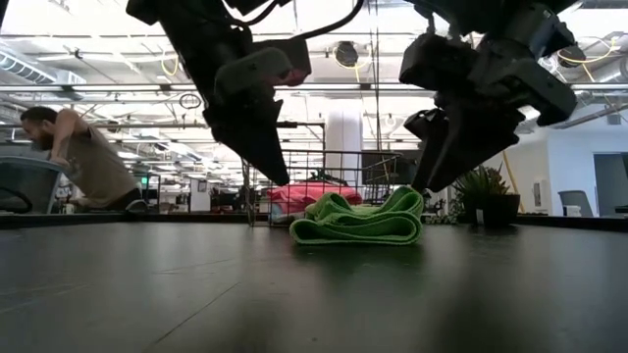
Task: Fold microfiber towels
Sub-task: Fold the green microfiber cloth
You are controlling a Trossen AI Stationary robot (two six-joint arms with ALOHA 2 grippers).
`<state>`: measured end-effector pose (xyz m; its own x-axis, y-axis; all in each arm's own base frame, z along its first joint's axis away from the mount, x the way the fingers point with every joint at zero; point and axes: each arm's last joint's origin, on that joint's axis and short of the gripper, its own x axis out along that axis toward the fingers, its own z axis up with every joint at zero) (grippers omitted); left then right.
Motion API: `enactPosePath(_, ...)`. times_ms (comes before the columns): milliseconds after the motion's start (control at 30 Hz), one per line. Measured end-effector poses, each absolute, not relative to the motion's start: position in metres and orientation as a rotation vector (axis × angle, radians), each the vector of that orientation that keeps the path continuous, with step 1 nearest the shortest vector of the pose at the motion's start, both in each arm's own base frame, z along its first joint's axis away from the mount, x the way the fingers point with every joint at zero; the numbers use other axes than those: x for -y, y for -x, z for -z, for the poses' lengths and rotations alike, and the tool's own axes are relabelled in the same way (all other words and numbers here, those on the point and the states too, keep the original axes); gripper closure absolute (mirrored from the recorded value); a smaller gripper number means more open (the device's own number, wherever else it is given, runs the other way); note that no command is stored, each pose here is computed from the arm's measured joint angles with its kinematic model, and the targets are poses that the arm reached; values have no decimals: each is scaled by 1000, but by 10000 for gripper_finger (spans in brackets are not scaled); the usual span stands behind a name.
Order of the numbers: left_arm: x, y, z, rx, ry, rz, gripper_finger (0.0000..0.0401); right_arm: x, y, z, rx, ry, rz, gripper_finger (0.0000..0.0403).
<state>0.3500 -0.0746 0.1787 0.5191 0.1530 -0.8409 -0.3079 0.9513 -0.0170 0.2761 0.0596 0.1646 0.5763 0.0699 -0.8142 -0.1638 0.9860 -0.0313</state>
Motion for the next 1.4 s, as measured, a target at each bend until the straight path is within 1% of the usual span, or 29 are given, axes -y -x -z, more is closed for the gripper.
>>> enactPosePath(100,74,-350,-178,-990,186,-289,388,-65,-280,-164,-902,185,-190,248)
enactPosePath(233,74,-350,-178,-988,201,-297,398,-69,-283,-159,-886,290,-246,247)
enactPosePath(433,74,-350,-179,-982,240,-317,386,-69,-288,-141,-926,359,-256,247)
enactPosePath(567,74,-350,-178,-982,245,-319,392,-71,-292,-135,-919,351,-251,248)
enactPosePath(700,74,-350,-178,-981,248,-320,397,-74,-293,-141,-873,336,-244,252)
enactPosePath(867,74,-350,-178,-981,249,-321,384,-77,-293,-151,-820,353,-208,276)
enactPosePath(967,74,-350,-178,-981,249,-321,384,-77,-293,-151,-821,323,-195,298)
enactPosePath(1133,74,-350,-178,-982,246,-320,397,-77,-294,-152,-809,295,-185,352)
enactPosePath(1233,74,-350,-178,-983,243,-318,396,-78,-295,-154,-795,292,-186,389)
enactPosePath(1300,74,-350,-178,-983,242,-317,389,-79,-299,-159,-779,289,-185,396)
enactPosePath(1400,74,-350,-178,-983,241,-317,382,-80,-304,-167,-750,284,-184,393)
